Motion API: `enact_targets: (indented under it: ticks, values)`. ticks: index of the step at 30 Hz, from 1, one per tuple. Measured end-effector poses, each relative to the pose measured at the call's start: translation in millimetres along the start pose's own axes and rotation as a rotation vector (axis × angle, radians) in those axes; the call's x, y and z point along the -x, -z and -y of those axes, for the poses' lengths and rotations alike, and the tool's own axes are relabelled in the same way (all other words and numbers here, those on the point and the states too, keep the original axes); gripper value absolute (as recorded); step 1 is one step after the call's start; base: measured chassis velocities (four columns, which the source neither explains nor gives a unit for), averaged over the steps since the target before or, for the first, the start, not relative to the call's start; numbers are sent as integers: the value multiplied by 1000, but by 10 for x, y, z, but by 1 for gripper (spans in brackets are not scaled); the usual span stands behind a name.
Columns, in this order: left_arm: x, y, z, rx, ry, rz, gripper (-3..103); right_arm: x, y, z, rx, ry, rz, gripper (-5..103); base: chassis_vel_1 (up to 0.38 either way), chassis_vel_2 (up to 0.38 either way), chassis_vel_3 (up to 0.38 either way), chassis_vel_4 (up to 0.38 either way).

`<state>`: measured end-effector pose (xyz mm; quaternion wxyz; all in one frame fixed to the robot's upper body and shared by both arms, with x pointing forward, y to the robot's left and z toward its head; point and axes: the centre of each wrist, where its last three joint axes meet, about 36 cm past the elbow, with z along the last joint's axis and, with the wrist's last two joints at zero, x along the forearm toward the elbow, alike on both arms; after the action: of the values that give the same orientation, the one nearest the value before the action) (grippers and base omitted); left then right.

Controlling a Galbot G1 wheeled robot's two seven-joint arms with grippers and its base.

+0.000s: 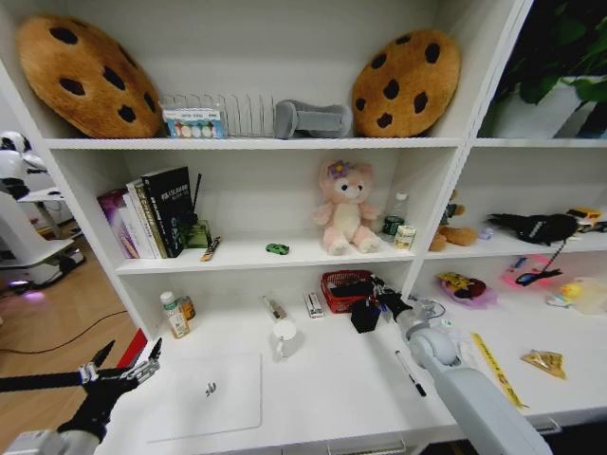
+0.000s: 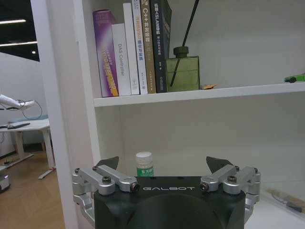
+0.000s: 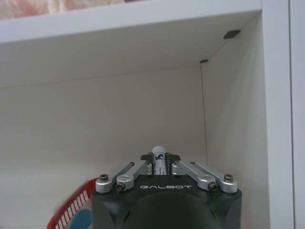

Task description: Organize the objects on the table.

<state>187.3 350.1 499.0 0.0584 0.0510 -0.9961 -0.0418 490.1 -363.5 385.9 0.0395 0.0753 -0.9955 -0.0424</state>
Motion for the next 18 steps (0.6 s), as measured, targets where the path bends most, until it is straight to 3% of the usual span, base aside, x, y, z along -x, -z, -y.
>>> enact_targets:
  ticks: [18]
  values:
    - [0, 0, 0, 0, 0, 0, 100, 253, -74, -114, -5, 3, 13, 13, 0, 0, 0, 0]
